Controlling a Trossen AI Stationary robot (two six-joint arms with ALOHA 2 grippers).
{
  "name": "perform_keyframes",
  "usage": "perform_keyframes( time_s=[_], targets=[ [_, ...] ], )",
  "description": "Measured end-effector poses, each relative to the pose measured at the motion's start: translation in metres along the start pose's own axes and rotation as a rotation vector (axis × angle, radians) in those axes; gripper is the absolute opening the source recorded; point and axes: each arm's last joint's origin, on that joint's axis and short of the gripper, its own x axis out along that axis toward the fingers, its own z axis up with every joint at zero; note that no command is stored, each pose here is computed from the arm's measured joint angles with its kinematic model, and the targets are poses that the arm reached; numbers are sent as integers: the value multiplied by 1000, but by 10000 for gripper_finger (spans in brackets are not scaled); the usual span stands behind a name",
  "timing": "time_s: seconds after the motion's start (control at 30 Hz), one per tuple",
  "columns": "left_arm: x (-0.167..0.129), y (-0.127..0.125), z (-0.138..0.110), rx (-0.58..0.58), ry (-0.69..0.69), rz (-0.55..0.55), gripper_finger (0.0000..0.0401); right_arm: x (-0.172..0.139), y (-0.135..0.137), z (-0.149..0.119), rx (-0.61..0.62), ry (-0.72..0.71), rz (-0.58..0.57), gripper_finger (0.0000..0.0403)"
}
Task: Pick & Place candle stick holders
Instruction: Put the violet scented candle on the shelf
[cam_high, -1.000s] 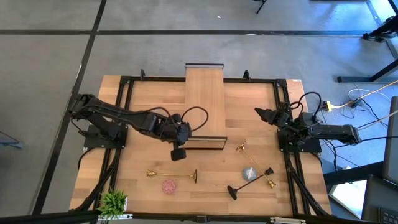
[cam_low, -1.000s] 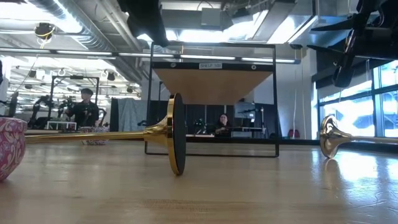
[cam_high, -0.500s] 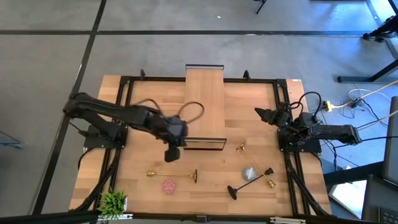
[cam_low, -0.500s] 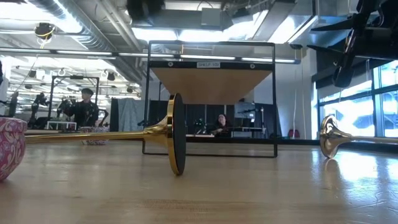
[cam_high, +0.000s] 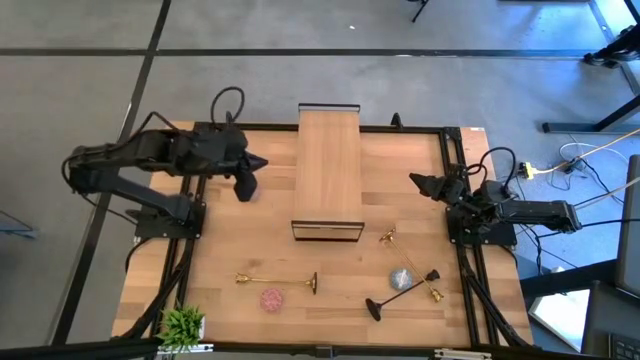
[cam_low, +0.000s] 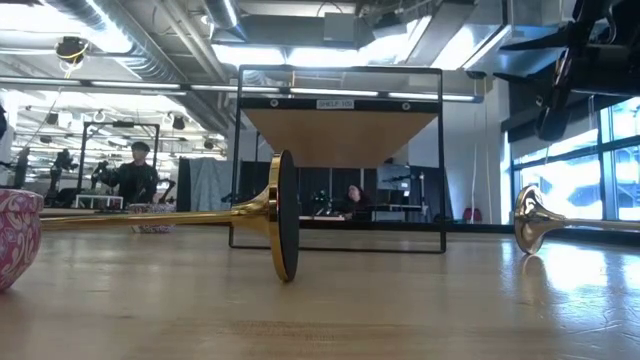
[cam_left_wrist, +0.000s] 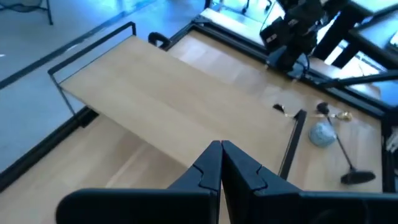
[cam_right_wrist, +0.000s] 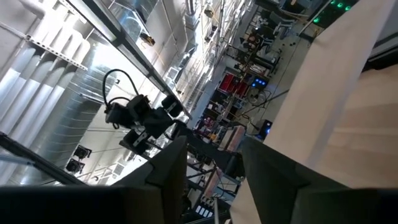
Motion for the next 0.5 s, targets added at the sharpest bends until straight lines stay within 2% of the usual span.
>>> perform_keyframes(
  time_s=[0.2, 0.37, 0.5],
  targets=[
    [7, 14, -6, 117, 97, 147, 3, 0, -3, -1, -12, 13, -30, 158],
    [26, 28, -15, -21, 187, 307, 3, 0, -3, -2, -13, 14, -32, 158],
    [50, 38, -32, -143, 290, 347, 2, 0, -3, -2, -13, 14, -33, 158]
  ],
)
